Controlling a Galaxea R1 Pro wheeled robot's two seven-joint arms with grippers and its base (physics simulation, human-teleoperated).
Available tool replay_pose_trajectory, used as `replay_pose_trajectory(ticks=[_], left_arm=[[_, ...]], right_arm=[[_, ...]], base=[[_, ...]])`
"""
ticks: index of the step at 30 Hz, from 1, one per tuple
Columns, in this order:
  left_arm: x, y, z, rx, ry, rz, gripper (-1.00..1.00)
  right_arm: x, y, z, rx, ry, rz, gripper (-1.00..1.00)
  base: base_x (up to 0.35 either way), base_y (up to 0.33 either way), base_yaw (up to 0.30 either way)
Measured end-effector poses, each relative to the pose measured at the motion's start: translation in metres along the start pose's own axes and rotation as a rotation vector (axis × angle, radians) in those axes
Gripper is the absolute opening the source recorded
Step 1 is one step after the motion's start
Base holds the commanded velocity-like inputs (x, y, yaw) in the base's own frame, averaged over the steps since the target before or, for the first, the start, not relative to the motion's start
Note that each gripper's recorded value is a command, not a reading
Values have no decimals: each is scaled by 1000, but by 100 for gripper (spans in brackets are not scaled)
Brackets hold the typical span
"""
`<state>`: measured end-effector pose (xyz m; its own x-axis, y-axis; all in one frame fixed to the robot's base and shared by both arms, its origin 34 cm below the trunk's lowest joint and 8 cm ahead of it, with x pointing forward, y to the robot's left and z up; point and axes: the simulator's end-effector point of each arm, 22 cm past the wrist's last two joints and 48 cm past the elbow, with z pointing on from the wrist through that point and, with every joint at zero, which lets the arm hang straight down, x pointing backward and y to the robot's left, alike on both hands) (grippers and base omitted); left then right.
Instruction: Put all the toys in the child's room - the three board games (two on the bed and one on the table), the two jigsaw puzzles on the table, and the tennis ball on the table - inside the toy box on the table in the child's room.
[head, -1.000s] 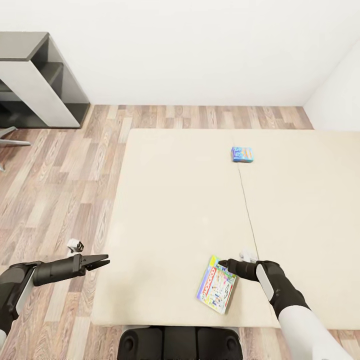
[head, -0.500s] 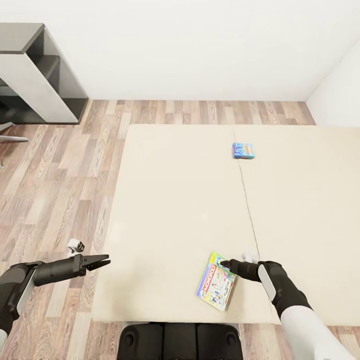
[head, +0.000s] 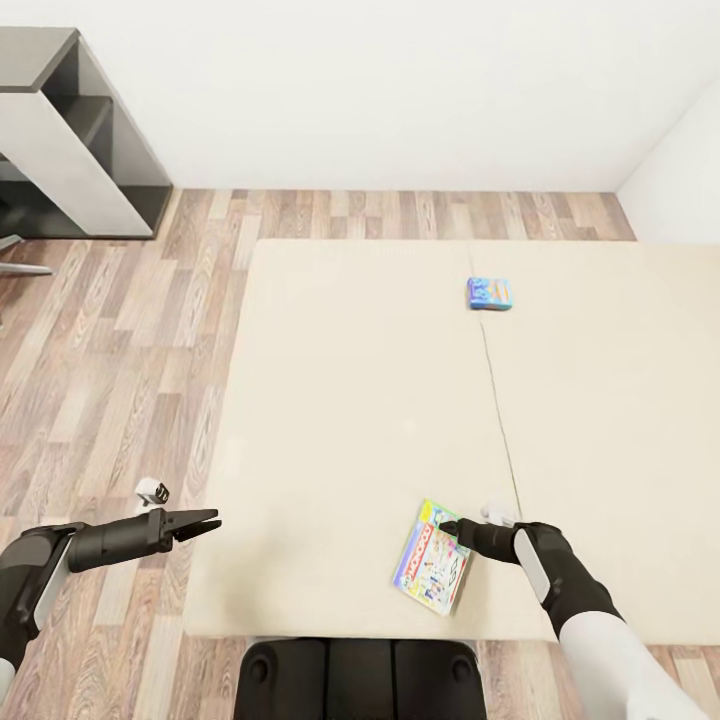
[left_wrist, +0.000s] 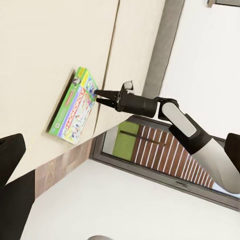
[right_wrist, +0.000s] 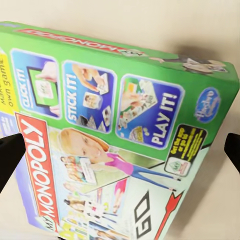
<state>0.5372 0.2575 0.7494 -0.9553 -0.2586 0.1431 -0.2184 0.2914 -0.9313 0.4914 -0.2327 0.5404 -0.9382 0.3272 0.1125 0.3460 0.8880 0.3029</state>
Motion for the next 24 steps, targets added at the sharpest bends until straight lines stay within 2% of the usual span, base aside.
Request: replay_pose_trajectory(ticks=[24], left_arm=[[2,4,2,-1,3,-10,100]], right_arm=[[4,1,5,-2,5,-3,100]], base=[[0,0,0]])
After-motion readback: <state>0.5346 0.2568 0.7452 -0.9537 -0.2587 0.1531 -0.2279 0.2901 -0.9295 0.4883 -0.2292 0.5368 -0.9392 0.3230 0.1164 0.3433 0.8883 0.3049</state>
